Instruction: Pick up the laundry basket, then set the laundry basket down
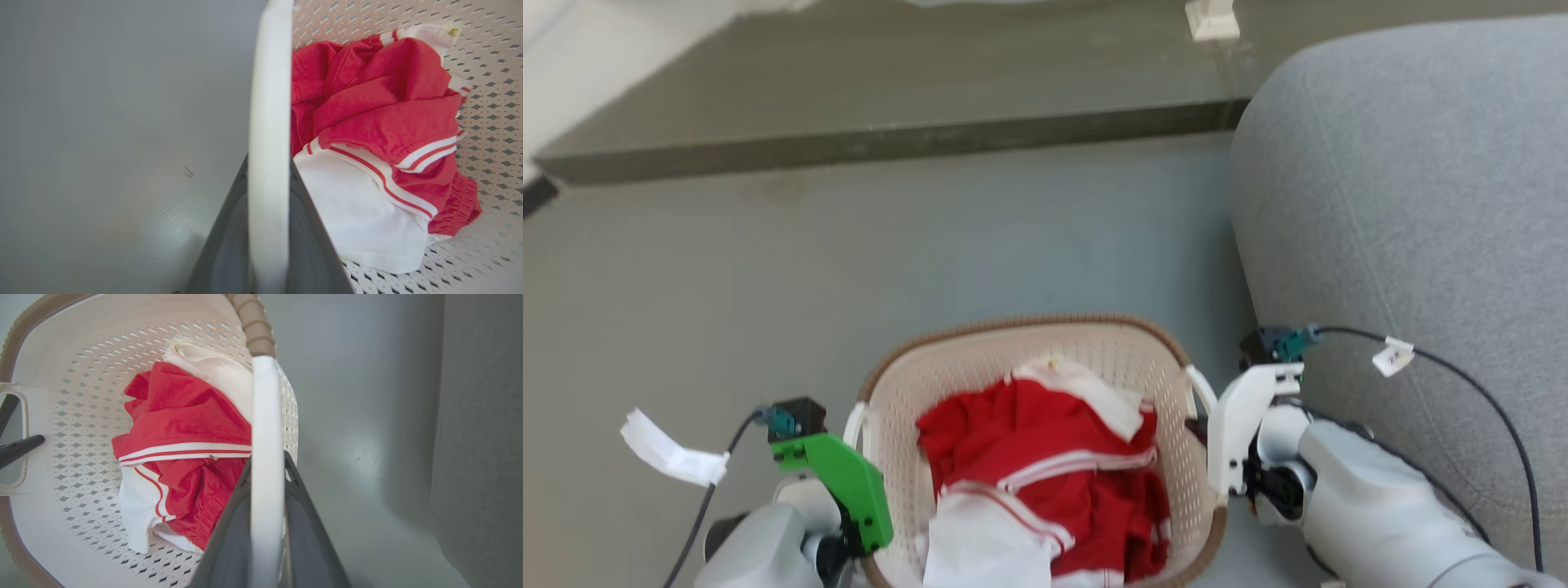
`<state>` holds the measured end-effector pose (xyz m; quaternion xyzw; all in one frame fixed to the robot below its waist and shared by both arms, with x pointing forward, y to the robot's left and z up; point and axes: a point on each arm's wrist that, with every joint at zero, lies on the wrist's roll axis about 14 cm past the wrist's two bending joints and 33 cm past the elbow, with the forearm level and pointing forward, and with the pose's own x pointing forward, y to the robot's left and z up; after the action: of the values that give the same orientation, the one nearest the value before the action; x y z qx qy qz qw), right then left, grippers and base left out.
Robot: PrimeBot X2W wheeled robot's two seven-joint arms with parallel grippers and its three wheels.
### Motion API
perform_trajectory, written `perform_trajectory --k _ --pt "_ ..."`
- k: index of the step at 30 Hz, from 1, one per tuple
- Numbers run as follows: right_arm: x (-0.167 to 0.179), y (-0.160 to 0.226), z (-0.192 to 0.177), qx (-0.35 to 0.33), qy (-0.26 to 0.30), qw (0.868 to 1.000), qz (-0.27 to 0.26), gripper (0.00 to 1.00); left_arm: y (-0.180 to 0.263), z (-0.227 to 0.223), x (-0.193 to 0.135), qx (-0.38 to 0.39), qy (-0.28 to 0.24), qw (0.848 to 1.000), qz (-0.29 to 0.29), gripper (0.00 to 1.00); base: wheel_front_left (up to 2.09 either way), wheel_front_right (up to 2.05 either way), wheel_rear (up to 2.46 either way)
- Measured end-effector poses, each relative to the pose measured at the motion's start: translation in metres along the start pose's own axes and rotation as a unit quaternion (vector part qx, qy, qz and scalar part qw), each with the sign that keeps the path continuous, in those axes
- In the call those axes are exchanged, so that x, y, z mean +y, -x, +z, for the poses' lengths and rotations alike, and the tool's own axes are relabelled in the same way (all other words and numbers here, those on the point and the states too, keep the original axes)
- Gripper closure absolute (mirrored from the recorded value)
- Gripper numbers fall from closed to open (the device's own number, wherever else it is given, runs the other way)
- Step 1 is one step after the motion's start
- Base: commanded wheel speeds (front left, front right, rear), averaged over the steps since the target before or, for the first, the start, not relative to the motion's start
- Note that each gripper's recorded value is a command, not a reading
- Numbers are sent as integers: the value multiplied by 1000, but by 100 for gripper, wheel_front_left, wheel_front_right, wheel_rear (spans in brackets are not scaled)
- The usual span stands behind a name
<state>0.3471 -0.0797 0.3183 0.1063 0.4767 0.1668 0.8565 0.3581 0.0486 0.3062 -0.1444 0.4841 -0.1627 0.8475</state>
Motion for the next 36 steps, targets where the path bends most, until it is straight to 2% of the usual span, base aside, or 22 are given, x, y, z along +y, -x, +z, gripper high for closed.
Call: perform_trajectory --k 5,13,36 --pt "6 13 -14 11 -4 1000 3 100 14 -12 -4 7 -4 1000 1 100 0 0 0" --pt "11 26 -13 8 5 1000 2 100 27 -10 -12 -2 -15 1000 -3 100 0 0 0" --pt "12 30 -18 16 1 1000 4 100 29 -12 -17 3 -11 1000 -11 100 0 0 0"
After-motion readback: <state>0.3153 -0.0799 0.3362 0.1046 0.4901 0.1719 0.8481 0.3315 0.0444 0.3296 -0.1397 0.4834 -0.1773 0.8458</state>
